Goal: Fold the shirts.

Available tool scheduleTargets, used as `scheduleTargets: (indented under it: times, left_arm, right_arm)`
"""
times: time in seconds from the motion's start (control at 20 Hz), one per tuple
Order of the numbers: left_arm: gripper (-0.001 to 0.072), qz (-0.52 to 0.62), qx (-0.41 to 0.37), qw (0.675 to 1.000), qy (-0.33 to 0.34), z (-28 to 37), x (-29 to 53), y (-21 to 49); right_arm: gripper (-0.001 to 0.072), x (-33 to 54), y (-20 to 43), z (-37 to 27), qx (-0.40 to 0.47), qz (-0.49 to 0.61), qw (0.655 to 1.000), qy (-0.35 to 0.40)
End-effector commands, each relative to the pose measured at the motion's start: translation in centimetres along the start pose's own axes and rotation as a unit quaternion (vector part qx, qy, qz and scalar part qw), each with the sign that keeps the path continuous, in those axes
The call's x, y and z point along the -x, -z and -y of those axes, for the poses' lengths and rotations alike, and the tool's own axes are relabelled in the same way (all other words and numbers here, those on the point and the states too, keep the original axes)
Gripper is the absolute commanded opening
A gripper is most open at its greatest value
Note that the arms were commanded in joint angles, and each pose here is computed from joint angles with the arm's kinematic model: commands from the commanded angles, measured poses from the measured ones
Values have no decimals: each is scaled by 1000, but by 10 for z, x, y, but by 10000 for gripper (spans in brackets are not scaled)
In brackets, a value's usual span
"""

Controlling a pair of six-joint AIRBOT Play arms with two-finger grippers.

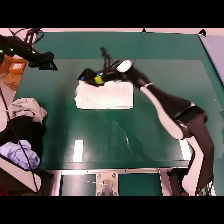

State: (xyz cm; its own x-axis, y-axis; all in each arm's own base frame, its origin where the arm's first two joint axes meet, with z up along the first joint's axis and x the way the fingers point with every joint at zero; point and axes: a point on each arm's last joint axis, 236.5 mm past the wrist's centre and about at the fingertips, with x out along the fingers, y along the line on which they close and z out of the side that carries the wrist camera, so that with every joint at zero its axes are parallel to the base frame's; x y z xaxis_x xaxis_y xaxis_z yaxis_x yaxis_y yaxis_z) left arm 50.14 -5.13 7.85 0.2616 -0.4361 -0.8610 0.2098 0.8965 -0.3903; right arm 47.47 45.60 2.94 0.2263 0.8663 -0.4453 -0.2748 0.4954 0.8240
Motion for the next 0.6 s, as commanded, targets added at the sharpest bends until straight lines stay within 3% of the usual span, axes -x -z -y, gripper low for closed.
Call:
scheduleTargets:
  times: [0.0, 0.25, 0.45, 0.55]
  left_arm:
    - [22, 1, -5, 1000, -5, -9, 4, 1]
    - [23, 0, -4, 1000, -5, -9, 4, 2]
    - [23, 0, -3, 1000, -5, -9, 4, 2]
    - [23, 0, 0, 1000, -5, -9, 4, 2]
  right_arm:
    - [507, 7, -10, 18, 22, 1, 1000, 6]
    - [488, 160, -53, 89, -56, -43, 997, 33]
    - [497, 243, -20, 192, -171, -99, 970, 145]
    - [543, 248, -1, 223, -207, -105, 958, 169]
